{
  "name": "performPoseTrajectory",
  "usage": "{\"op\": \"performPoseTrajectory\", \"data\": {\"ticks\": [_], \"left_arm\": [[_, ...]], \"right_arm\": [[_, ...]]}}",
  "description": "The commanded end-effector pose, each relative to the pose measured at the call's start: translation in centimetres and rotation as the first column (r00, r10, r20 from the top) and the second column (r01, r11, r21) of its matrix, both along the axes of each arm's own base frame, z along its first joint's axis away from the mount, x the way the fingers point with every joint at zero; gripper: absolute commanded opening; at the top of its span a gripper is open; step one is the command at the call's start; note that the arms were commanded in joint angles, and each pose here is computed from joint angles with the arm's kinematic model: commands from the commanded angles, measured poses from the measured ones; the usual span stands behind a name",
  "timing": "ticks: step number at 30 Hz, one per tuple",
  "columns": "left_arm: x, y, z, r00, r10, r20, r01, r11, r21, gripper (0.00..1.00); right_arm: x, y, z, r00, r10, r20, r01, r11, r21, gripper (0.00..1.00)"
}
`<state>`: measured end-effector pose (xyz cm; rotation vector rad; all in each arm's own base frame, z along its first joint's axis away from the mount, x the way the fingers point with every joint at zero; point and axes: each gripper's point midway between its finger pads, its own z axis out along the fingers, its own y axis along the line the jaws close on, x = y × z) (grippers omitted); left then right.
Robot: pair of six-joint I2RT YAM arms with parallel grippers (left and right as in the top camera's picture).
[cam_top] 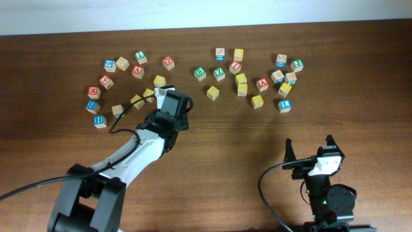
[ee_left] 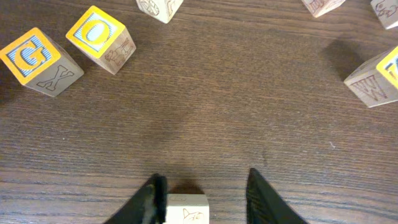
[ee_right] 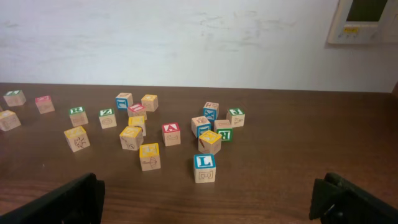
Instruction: Spell out ICRA
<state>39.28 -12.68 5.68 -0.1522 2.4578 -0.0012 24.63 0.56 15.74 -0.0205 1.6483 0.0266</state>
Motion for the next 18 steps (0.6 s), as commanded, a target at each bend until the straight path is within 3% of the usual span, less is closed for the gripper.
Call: {"op": "performPoseTrajectory", "data": {"ticks": [1, 6, 7, 12, 18], "left_arm": [[0.0, 0.1, -0.2, 1.0, -0.004, -0.008, 0.004, 1.0, 0.012, 0.39], [-2.3, -0.8, -0.2, 0.991, -0.065, -0.113, 0.061, 0.997, -0.042, 0.51], [-3.0, -0.9, -1.0, 0.986, -0.075, -0.151, 0.069, 0.997, -0.046, 0.59], [-3.0, 0.3, -3.2, 0.983, -0.03, -0.184, 0.036, 0.999, 0.027, 0.64], [-2.8, 0.4, -4.3, 0.981, -0.026, -0.193, 0.034, 0.999, 0.039, 0.34]], "right_arm": [[0.0, -0.3, -0.2, 1.0, -0.013, -0.004, 0.013, 1.0, 0.004, 0.98], [0.0, -0.3, -0.2, 1.0, -0.013, -0.004, 0.013, 1.0, 0.004, 0.98], [0.0, -0.3, -0.2, 1.0, -0.013, -0.004, 0.013, 1.0, 0.004, 0.98], [0.0, -0.3, -0.2, 1.0, -0.013, -0.004, 0.013, 1.0, 0.004, 0.98], [0.0, -0.3, -0.2, 1.0, -0.013, -0.004, 0.013, 1.0, 0.004, 0.98]]}}
